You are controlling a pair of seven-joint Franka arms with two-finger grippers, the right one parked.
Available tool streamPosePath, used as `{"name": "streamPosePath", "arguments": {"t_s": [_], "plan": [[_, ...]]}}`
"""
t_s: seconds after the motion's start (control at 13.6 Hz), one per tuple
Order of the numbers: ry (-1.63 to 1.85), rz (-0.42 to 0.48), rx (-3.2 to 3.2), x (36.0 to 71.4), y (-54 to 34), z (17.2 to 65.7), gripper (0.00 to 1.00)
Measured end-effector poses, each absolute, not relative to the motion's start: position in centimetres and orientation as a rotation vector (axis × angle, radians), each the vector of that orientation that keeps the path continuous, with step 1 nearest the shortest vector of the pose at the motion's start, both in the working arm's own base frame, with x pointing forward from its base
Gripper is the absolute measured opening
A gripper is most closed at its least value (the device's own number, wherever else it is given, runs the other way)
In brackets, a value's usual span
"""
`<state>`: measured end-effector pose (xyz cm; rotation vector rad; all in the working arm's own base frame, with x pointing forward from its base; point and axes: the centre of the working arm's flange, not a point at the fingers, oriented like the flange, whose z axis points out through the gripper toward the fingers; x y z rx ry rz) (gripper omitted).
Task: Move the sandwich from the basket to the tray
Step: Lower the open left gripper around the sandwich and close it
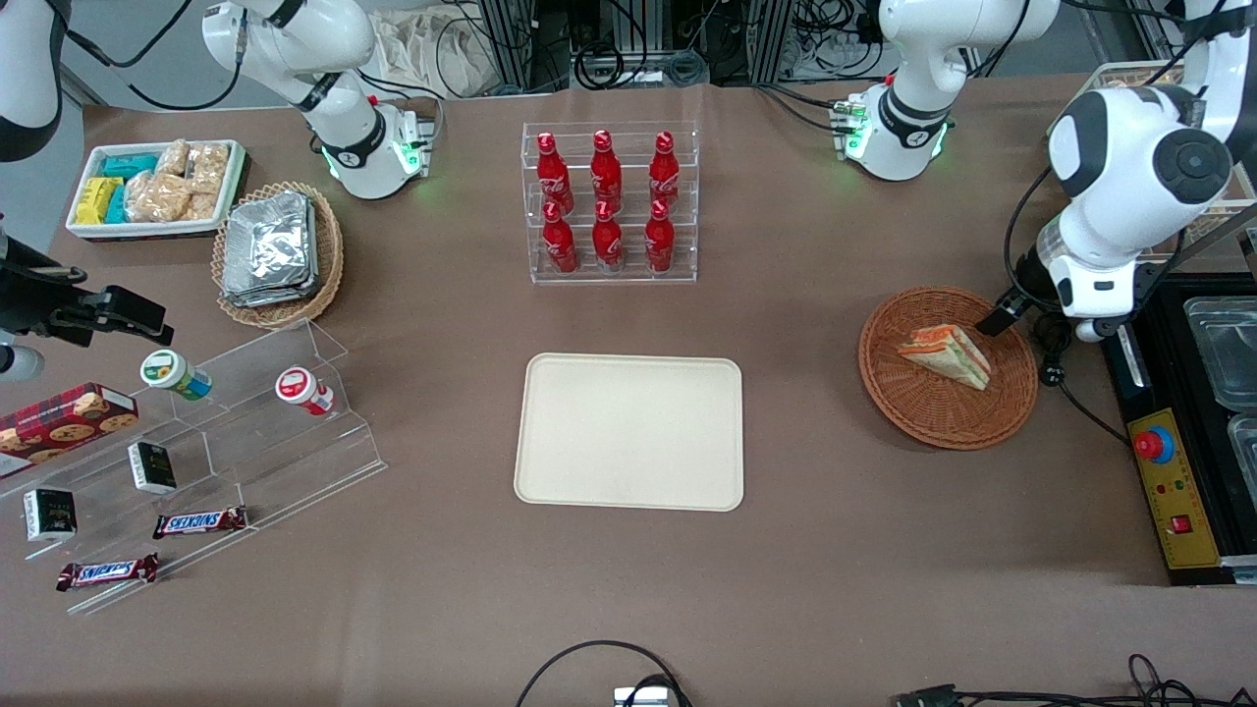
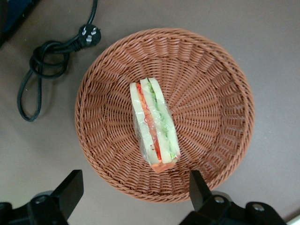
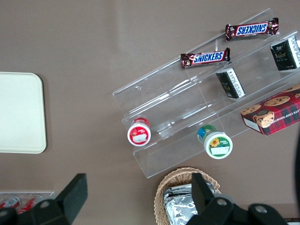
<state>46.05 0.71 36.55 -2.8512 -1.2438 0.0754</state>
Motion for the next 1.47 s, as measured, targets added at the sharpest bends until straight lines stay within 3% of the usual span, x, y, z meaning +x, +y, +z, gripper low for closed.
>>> {"name": "streamPosePath", "arguments": {"t_s": [0.59,1.47], "plan": [[-1.387,0.032,-2.792,45.7,0.6,30.0,1.0],[-1.488,0.001,-2.742,45.4,-0.3,23.8,1.0]]}}
